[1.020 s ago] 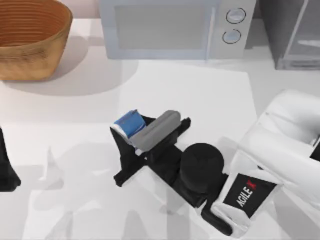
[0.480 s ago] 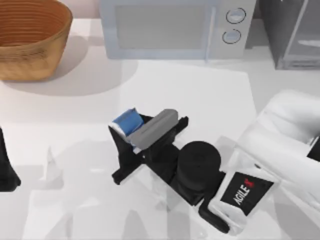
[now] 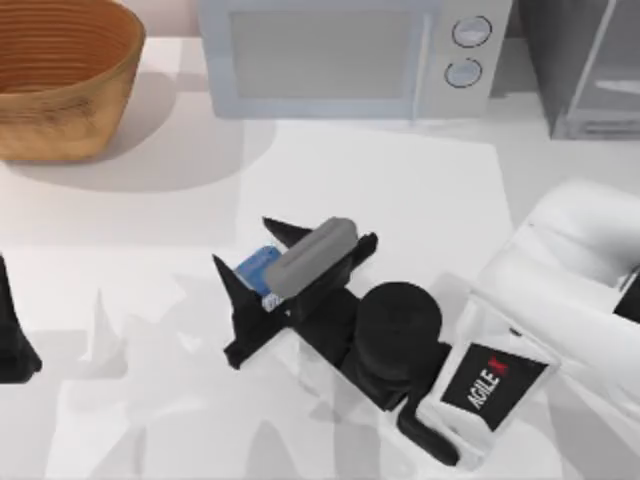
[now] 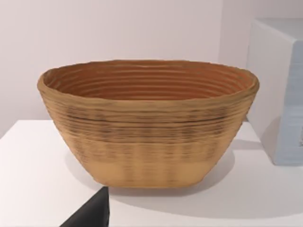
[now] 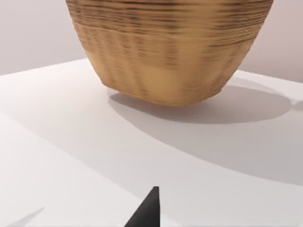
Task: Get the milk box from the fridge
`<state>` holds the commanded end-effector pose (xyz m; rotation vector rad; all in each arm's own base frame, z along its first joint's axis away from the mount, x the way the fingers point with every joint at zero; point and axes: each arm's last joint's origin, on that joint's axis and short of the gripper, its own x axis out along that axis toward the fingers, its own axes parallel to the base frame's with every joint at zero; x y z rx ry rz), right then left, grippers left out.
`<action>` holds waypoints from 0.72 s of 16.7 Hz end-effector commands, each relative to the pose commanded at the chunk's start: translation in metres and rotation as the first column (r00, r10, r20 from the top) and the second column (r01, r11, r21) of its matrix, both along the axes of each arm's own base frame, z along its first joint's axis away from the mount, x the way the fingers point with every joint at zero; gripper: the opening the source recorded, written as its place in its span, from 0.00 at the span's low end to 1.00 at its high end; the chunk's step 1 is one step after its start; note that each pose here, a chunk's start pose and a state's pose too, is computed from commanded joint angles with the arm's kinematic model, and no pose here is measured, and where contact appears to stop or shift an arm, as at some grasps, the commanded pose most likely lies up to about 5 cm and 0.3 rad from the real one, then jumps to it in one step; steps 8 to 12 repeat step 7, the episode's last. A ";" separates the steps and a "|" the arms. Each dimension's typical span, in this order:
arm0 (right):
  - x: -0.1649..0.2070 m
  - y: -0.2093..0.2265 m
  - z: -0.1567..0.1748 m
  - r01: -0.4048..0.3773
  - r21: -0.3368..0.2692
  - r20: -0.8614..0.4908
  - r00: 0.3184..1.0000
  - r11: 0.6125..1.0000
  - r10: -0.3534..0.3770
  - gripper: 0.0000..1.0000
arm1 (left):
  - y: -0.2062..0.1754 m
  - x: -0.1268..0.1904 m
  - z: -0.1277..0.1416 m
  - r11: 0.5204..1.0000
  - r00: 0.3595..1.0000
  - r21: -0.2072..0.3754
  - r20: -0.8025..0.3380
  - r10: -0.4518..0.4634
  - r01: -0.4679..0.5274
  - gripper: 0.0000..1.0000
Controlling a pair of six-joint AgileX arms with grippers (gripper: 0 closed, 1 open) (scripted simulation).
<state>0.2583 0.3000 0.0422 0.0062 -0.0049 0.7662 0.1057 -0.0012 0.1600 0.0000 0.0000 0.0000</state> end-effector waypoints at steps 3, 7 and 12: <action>0.000 0.000 0.000 0.000 0.000 0.000 1.000 1.000 0.000 1.00 | 0.000 0.000 0.000 1.000 1.000 0.000 0.000 0.000 0.000 1.00; 0.000 0.000 0.000 0.000 0.000 0.000 1.000 1.000 0.000 1.00 | 0.000 0.000 0.000 1.000 1.000 0.000 0.000 0.000 0.000 1.00; 0.000 0.000 0.000 0.000 0.000 0.000 1.000 1.000 0.000 1.00 | 0.000 0.000 0.000 1.000 1.000 0.000 0.000 0.000 0.000 1.00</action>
